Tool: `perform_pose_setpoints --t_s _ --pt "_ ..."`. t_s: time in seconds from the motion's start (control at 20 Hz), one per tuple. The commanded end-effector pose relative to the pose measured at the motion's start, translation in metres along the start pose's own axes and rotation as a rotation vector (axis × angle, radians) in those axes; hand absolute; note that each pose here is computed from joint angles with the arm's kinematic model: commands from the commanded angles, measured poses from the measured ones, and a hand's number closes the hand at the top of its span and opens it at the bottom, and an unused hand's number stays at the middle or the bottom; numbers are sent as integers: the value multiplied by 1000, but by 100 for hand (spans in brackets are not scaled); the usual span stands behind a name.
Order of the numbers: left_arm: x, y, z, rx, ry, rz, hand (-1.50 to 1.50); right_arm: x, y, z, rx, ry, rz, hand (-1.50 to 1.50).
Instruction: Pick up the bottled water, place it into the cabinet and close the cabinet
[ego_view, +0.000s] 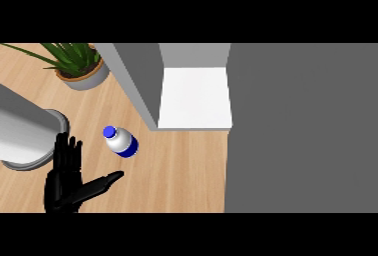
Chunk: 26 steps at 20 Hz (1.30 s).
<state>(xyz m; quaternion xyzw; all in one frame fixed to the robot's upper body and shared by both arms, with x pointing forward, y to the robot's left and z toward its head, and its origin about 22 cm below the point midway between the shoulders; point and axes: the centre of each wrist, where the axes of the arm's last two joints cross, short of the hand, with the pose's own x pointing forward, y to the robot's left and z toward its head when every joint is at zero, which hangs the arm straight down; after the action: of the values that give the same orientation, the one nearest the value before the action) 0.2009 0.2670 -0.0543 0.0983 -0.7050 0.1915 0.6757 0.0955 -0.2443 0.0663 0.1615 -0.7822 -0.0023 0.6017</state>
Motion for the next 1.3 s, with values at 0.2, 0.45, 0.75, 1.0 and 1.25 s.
perform_pose_setpoints --t_s 0.2,0.45,0.75,1.0,1.25 --pt "-50 2 -18 39 74 41 -150 15 1 -6 0 -10 0 -150" --pt "-70 -5 -25 43 96 116 -150 4 -3 11 3 13 -14 -150" --pt "-91 9 -32 21 118 128 -150 16 8 3 -7 -1 -11 -150" --pt "-96 8 -44 6 112 136 -150 -1 0 -5 26 4 2 -150" --pt "-108 20 -33 -11 104 179 -150 8 10 -3 19 18 -13 -150"
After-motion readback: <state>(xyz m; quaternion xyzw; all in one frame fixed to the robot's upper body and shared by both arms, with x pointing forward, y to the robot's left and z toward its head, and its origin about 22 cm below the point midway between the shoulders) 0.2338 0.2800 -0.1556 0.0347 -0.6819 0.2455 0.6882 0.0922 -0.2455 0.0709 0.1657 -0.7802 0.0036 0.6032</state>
